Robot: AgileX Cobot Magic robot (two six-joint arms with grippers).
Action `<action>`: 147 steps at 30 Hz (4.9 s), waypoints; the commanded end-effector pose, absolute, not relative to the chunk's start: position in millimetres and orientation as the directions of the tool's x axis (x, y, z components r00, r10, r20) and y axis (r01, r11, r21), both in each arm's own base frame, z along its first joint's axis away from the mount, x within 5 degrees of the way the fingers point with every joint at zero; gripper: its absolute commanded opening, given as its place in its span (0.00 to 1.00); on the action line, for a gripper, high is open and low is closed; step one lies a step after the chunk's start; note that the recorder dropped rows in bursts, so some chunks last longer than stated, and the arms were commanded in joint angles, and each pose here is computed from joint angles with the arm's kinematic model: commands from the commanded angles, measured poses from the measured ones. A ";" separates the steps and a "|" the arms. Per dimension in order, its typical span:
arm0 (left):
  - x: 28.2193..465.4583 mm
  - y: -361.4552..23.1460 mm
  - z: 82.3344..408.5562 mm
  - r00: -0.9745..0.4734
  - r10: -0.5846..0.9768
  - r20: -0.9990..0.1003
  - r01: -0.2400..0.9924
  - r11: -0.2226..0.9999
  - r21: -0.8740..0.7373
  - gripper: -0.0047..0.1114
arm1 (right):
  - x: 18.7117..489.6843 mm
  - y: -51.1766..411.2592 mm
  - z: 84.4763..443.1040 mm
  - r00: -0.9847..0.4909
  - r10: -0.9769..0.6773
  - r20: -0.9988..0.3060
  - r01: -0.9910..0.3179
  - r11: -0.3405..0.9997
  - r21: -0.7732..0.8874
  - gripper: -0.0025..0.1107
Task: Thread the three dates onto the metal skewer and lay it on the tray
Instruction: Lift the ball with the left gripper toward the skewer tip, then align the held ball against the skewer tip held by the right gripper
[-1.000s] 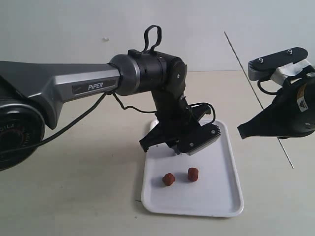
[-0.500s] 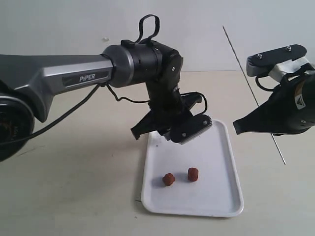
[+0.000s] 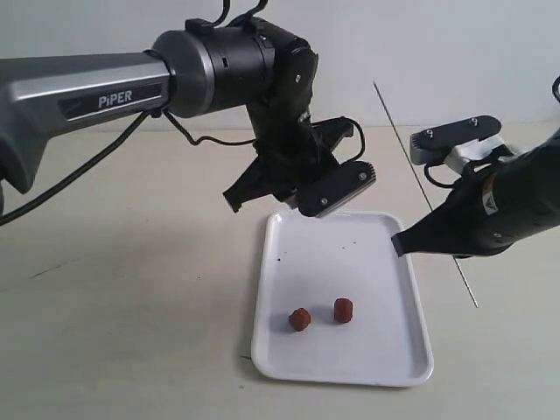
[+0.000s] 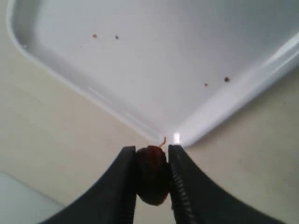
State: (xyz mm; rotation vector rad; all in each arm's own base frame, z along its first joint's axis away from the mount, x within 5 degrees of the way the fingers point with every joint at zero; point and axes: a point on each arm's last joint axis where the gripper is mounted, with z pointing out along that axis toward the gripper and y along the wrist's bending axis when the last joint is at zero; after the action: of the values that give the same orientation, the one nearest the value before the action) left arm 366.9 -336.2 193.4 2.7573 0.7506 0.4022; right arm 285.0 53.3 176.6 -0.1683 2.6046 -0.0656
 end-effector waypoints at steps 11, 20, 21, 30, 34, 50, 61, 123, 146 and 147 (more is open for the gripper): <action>375.6 -321.4 206.3 0.773 0.548 0.319 0.472 -0.833 0.289 0.25 | 256.9 62.9 154.3 -0.934 -0.301 -0.192 -0.336 0.923 0.186 0.02; 376.6 -320.4 206.5 0.771 0.546 0.328 0.470 -0.835 0.286 0.25 | 248.3 85.3 154.6 -0.884 -0.429 -0.187 -0.463 0.862 0.209 0.02; 376.6 -320.4 206.5 0.771 0.546 0.328 0.470 -0.835 0.286 0.25 | 248.3 88.2 154.9 -0.878 -0.436 -0.199 -0.473 0.855 0.213 0.02; 376.4 -320.5 206.4 0.771 0.547 0.325 0.471 -0.834 0.287 0.25 | 255.6 89.9 156.2 -0.874 -0.402 -0.273 -0.459 0.867 0.193 0.02; 376.1 -320.8 206.3 0.772 0.549 0.320 0.473 -0.833 0.288 0.25 | 256.3 90.7 156.5 -0.874 -0.395 -0.283 -0.456 0.867 0.199 0.02; 375.4 -321.7 206.1 0.774 0.555 0.307 0.477 -0.828 0.294 0.25 | 255.6 92.7 157.1 -0.870 -0.401 -0.288 -0.467 0.856 0.219 0.02; 377.0 -323.7 207.0 0.768 0.562 0.308 0.471 -0.821 0.323 0.25 | 254.7 92.8 157.0 -0.871 -0.403 -0.280 -0.467 0.855 0.224 0.02; 383.8 -311.4 205.7 0.712 0.629 0.311 0.552 -0.776 0.305 0.25 | 260.0 91.2 157.4 -0.869 -0.379 -0.319 -0.450 0.873 0.189 0.02; 389.3 -311.9 207.3 0.700 0.648 0.300 0.545 -0.757 0.361 0.25 | 258.8 91.0 157.1 -0.868 -0.389 -0.308 -0.457 0.869 0.191 0.02; 388.9 -312.8 207.2 0.701 0.652 0.290 0.548 -0.752 0.367 0.25 | 258.8 91.0 157.1 -0.868 -0.389 -0.308 -0.457 0.869 0.191 0.02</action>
State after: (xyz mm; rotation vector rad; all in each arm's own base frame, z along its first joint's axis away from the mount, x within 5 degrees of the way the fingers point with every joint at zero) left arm 389.2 -312.0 203.6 2.6954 0.9375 0.6103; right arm 259.3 91.1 155.6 -0.6342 2.7854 0.3782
